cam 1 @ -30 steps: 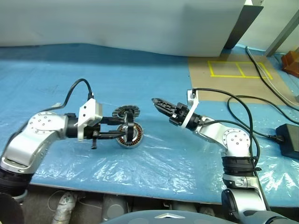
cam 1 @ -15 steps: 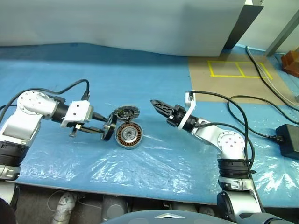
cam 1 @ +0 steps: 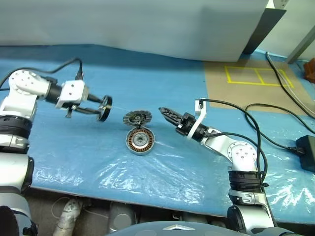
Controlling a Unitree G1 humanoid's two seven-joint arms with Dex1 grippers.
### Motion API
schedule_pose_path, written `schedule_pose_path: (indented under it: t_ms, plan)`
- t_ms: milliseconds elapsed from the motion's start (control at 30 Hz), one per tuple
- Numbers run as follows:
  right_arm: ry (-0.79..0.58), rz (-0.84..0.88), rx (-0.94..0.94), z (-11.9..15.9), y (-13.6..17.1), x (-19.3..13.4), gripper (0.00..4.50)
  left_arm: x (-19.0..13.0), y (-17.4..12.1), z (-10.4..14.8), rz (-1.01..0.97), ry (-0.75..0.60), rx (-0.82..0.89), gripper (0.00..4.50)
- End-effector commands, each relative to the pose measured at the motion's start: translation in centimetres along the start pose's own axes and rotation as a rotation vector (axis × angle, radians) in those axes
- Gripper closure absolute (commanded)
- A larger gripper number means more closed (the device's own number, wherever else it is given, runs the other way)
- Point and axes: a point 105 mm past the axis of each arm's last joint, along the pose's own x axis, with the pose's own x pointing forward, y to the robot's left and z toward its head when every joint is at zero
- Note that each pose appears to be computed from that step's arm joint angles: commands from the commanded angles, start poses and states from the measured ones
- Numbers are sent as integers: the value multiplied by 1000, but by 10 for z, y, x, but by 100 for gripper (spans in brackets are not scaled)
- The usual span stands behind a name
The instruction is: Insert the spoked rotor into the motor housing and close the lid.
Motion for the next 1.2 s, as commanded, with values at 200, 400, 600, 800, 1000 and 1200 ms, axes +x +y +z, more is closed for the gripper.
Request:
schedule_pose_path:
  t_ms: [200, 400, 600, 800, 1000, 1200]
  plan:
    - [-11, 25, -38, 4, 8, -1, 199, 8, -37, 33, -169, -108, 17, 319]
    - [-1, 20, -45, 3, 7, -1, 199, 4, -36, 47, -168, -127, 91, 319]
    - [-4, 17, -42, 4, 6, -1, 199, 9, -61, 58, -266, -173, 80, 319]
    - [8, 12, -44, 3, 5, 1, 199, 36, -76, 66, -339, -233, 85, 319]
    - [35, 4, -67, 0, 5, 1, 199, 59, -64, 60, -301, -245, 91, 319]
    - [25, -12, -76, 0, 3, -2, 199, 60, -57, 27, -302, -43, 153, 319]
